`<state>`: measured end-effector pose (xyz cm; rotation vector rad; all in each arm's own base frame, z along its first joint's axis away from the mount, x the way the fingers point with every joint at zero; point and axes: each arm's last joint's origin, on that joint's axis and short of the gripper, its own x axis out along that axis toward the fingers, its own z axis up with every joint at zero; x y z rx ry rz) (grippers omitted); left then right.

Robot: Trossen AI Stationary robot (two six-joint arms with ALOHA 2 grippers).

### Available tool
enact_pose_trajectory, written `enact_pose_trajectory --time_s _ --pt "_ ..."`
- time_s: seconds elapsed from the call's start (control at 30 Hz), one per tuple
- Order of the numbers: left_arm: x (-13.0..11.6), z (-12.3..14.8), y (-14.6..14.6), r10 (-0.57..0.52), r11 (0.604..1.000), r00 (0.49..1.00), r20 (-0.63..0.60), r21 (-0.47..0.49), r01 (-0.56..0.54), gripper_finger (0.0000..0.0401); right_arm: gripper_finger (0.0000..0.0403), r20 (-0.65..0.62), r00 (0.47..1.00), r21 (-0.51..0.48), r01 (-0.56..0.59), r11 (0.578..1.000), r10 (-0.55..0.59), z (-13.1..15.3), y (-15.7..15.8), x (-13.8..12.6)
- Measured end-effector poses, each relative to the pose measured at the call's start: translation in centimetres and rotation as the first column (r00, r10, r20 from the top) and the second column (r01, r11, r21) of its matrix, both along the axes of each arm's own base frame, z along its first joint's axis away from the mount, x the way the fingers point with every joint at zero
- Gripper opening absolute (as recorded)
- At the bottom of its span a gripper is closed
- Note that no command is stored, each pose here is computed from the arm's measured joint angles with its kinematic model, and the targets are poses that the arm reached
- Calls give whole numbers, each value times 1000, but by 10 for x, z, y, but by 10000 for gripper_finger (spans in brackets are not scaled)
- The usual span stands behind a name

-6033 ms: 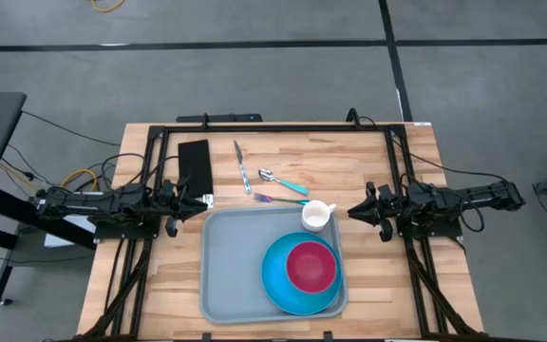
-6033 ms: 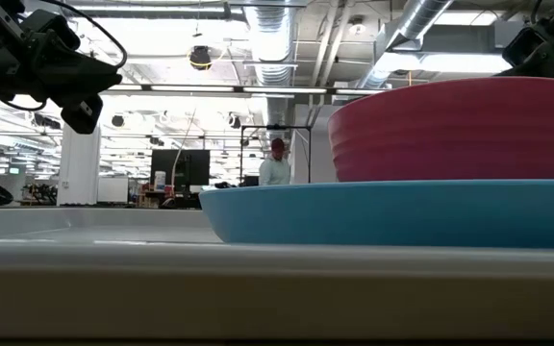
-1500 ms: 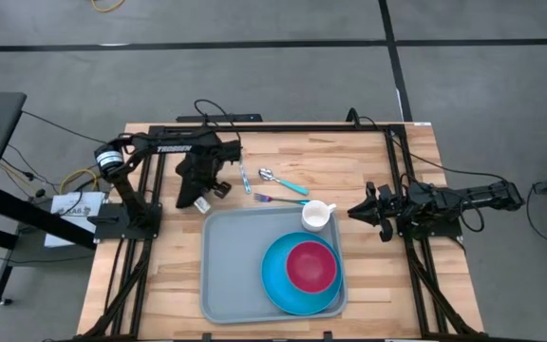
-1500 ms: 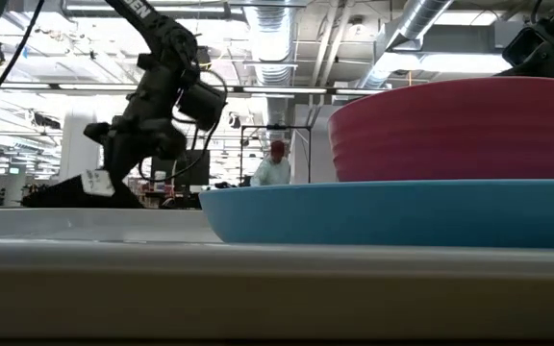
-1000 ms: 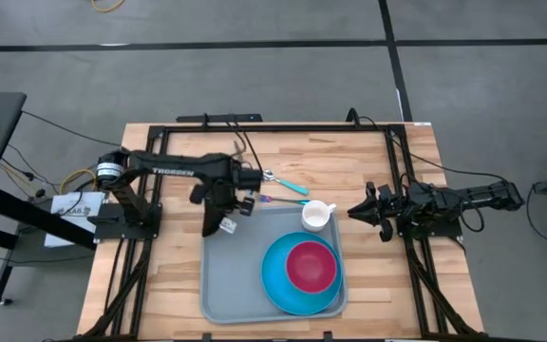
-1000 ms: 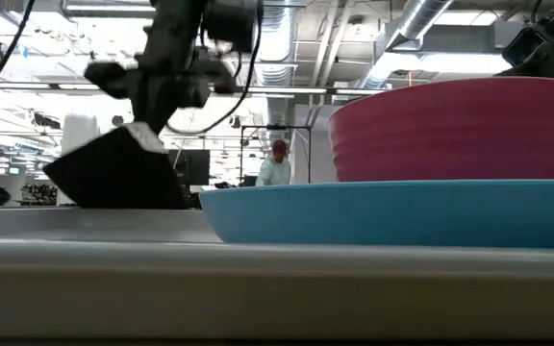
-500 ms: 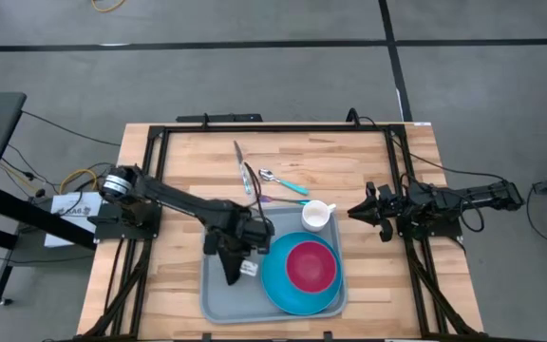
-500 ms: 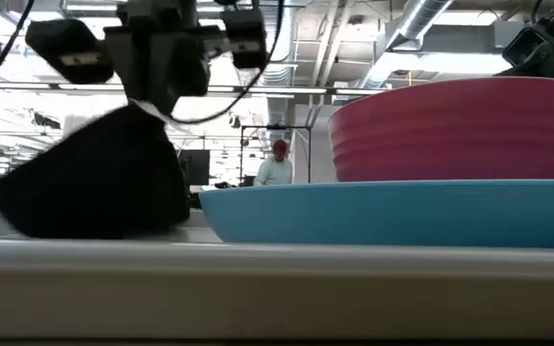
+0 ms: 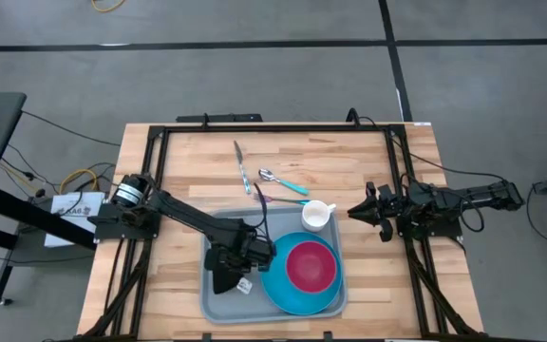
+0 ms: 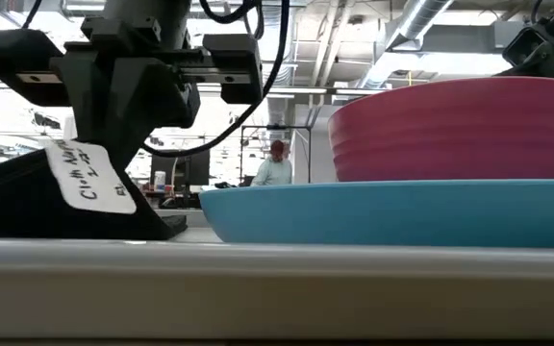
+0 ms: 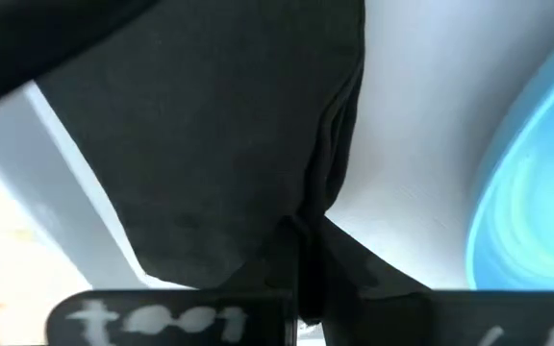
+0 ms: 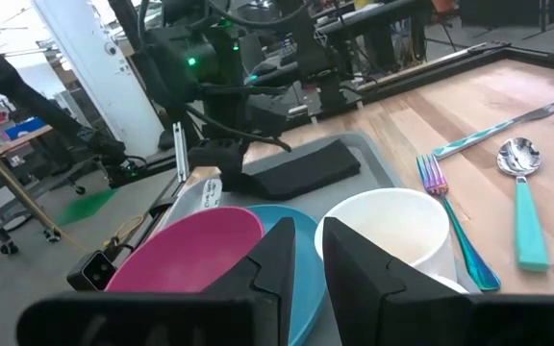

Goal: Set up tray
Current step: Put the black napkin on the gray serving tray to the left of the blue plate

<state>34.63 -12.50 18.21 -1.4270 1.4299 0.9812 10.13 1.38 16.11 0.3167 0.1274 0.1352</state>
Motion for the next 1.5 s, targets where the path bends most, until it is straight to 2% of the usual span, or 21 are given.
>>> enact_pose_trajectory --time_s 0.57,0.77,1.23,1.37,1.5 --pt "-2 2 -11 -31 999 999 24 -20 32 0 51 0 1000 0 0 1000 0 0 0 0" --pt "-4 1 -15 -40 999 999 27 11 39 1 51 -1 1000 0 0 1000 0 0 0 0" --pt "-4 1 -15 -66 998 997 36 6 66 70 51 -1 1000 0 0 1000 0 0 0 0" --pt "-2 2 -17 -77 996 995 56 -31 79 78 51 -1 1000 0 0 1000 0 0 0 0" --pt "5 4 -20 -112 988 984 139 -89 125 80 51 -1 1000 0 0 1000 0 0 0 0"
